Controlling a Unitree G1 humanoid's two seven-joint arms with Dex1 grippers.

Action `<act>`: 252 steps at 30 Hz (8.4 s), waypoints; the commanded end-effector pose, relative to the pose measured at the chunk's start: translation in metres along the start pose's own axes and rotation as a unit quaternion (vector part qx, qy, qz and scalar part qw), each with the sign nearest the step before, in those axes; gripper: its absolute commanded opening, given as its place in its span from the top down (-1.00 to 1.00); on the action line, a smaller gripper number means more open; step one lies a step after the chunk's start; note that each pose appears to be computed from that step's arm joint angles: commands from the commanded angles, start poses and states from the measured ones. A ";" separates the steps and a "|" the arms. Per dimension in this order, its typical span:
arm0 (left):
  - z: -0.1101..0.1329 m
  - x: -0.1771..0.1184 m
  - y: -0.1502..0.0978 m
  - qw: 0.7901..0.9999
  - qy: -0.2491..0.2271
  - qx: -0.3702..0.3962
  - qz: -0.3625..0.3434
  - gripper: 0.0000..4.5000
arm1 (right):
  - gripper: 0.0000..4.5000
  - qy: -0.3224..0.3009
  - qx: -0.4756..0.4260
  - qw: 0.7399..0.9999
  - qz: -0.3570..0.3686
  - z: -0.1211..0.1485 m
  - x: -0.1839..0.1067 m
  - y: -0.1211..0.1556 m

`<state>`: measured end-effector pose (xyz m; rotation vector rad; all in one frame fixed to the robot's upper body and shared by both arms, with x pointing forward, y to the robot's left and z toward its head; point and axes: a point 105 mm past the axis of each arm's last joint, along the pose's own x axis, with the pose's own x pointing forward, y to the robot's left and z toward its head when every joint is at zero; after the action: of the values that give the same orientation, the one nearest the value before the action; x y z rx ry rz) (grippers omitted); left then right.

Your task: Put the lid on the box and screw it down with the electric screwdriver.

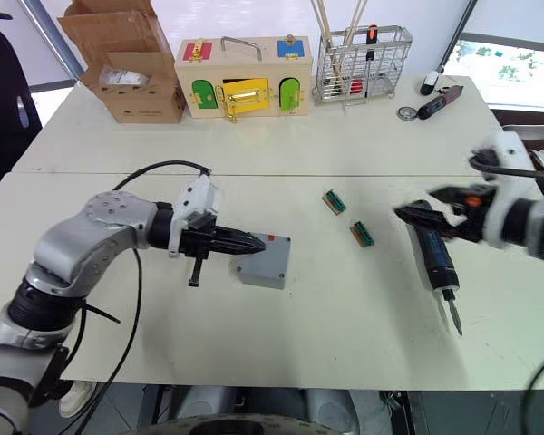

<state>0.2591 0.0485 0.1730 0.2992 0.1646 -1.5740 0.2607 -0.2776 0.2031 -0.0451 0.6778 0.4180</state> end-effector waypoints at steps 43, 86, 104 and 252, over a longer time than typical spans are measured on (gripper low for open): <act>-0.008 0.023 -0.009 0.994 -0.048 -0.034 0.097 1.00 | 0.23 0.312 0.119 0.940 -0.074 -0.086 0.037 -0.049; -0.032 -0.012 0.020 0.996 0.068 -0.030 0.044 1.00 | 0.23 -0.453 -0.164 0.854 0.196 0.043 0.067 0.186; -0.047 -0.017 0.018 0.995 0.079 -0.037 0.049 1.00 | 0.23 -0.426 -0.163 0.869 0.193 0.028 0.081 0.178; -0.065 -0.078 0.027 0.973 0.061 -0.123 0.184 1.00 | -0.99 -0.033 -0.136 0.956 0.258 -0.028 0.049 0.135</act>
<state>0.2941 0.1414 0.1373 0.1748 0.3722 -1.1366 0.2353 -0.1575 0.1582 -0.0304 0.6267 0.9442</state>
